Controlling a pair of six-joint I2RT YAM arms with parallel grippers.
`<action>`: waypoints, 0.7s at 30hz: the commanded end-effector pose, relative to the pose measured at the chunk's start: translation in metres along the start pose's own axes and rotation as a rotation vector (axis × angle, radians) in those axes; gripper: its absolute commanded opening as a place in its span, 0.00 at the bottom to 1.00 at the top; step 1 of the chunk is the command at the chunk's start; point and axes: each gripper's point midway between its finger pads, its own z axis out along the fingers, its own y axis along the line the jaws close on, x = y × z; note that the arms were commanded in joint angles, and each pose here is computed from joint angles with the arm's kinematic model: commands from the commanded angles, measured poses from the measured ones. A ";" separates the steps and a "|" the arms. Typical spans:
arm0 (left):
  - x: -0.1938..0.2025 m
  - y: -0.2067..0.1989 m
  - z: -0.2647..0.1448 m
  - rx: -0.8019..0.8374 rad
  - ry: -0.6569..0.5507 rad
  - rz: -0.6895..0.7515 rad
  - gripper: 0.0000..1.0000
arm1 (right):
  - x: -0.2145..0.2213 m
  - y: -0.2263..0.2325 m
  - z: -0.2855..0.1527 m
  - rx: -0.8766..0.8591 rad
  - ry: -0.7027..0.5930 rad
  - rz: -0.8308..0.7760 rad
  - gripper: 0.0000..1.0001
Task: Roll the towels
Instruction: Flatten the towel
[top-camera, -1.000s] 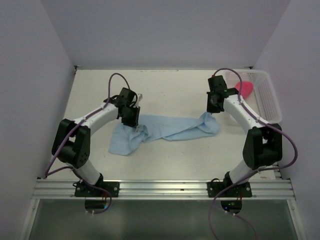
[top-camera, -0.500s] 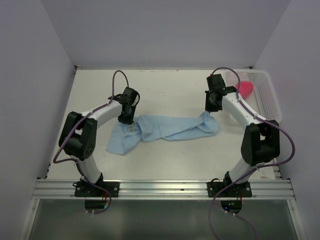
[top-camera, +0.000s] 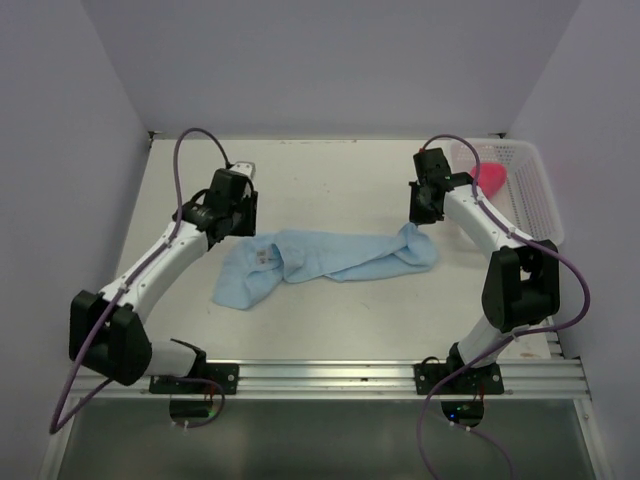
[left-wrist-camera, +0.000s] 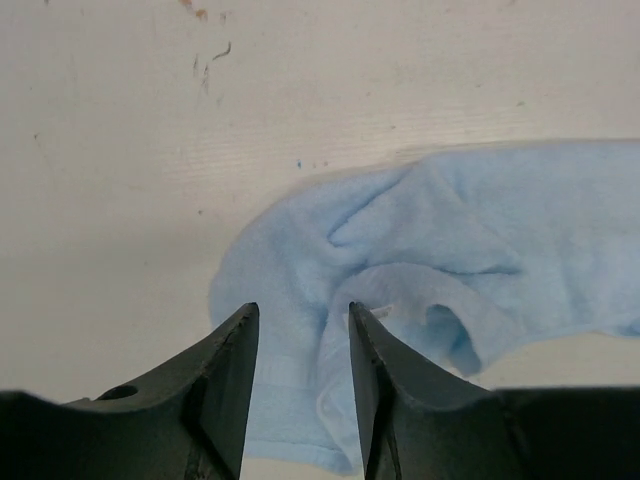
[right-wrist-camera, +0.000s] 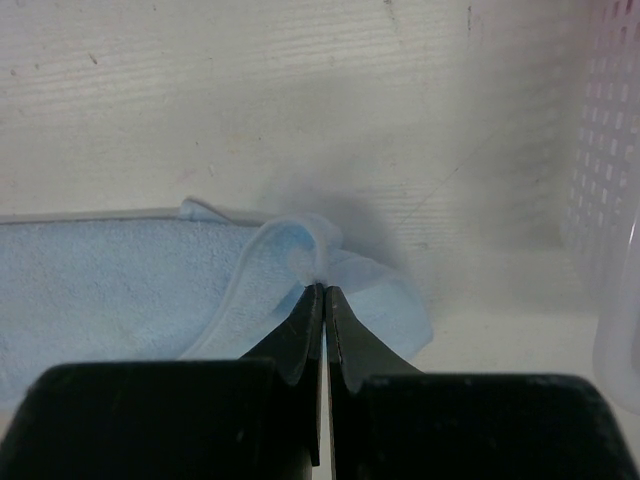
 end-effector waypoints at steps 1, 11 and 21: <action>0.002 -0.020 -0.025 0.148 -0.076 -0.032 0.46 | -0.014 0.004 -0.013 -0.035 -0.043 -0.001 0.00; 0.040 -0.068 -0.014 0.367 -0.040 -0.007 0.22 | -0.011 0.006 -0.010 -0.046 -0.034 0.008 0.00; 0.058 -0.070 0.028 0.233 0.015 0.042 0.26 | -0.008 0.003 -0.008 -0.032 -0.025 -0.001 0.00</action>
